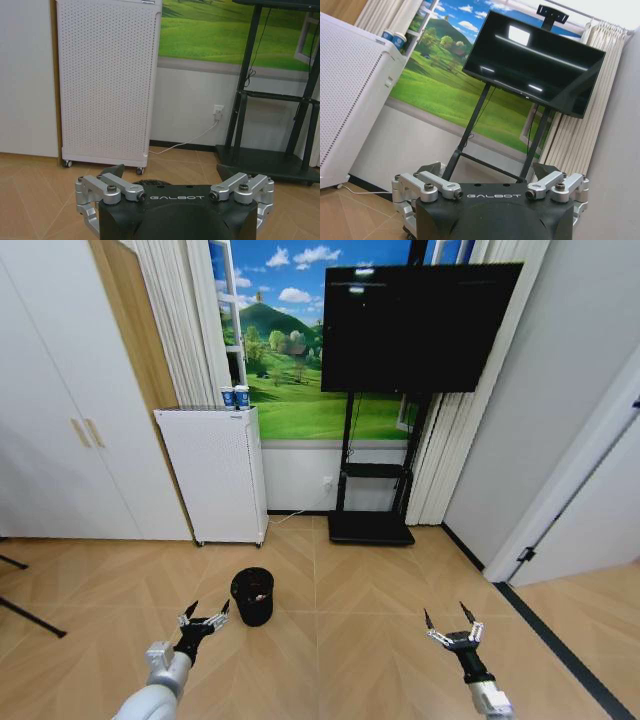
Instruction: Pick up the trash bin and place the garbage on the floor into it.
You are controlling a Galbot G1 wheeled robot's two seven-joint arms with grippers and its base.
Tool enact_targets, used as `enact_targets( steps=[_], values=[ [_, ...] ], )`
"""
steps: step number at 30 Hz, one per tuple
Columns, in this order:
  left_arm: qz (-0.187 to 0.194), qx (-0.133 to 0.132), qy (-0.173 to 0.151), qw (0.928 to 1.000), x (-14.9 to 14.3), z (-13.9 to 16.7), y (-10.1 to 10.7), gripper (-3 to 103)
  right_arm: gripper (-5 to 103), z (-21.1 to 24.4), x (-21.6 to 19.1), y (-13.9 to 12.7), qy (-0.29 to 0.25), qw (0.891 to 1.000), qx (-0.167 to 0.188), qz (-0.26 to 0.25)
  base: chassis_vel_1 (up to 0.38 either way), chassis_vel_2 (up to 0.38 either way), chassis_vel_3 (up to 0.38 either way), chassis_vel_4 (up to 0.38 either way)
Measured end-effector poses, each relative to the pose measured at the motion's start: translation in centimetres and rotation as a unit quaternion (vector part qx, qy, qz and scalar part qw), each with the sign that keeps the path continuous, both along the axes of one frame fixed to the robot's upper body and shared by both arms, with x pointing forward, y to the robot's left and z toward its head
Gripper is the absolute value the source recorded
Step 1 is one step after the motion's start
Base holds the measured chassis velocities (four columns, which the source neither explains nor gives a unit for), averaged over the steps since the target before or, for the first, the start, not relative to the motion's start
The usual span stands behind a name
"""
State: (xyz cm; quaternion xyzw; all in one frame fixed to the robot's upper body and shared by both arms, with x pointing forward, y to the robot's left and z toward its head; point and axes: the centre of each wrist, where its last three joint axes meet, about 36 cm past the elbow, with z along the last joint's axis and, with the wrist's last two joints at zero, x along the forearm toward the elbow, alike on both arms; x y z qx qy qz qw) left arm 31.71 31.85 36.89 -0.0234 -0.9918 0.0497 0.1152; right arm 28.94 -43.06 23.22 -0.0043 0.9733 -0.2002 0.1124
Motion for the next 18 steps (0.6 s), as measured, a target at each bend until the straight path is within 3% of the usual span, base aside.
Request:
enact_targets(
  steps=[11, 18],
  values=[
    [-0.002, 0.000, 0.003, 1.0000, -0.14, -0.34, -0.14, 100, 100, -0.26, -0.18, 0.34, 0.004, 1.000, 0.001, 0.004, 0.312, -0.304, -0.288, 0.305],
    [-0.003, 0.000, 0.004, 1.0000, -0.46, -0.77, -0.33, 100, 100, -0.51, -0.28, 0.44, 0.005, 1.000, 0.001, 0.002, 0.019, -0.060, -0.037, 0.096]
  ],
)
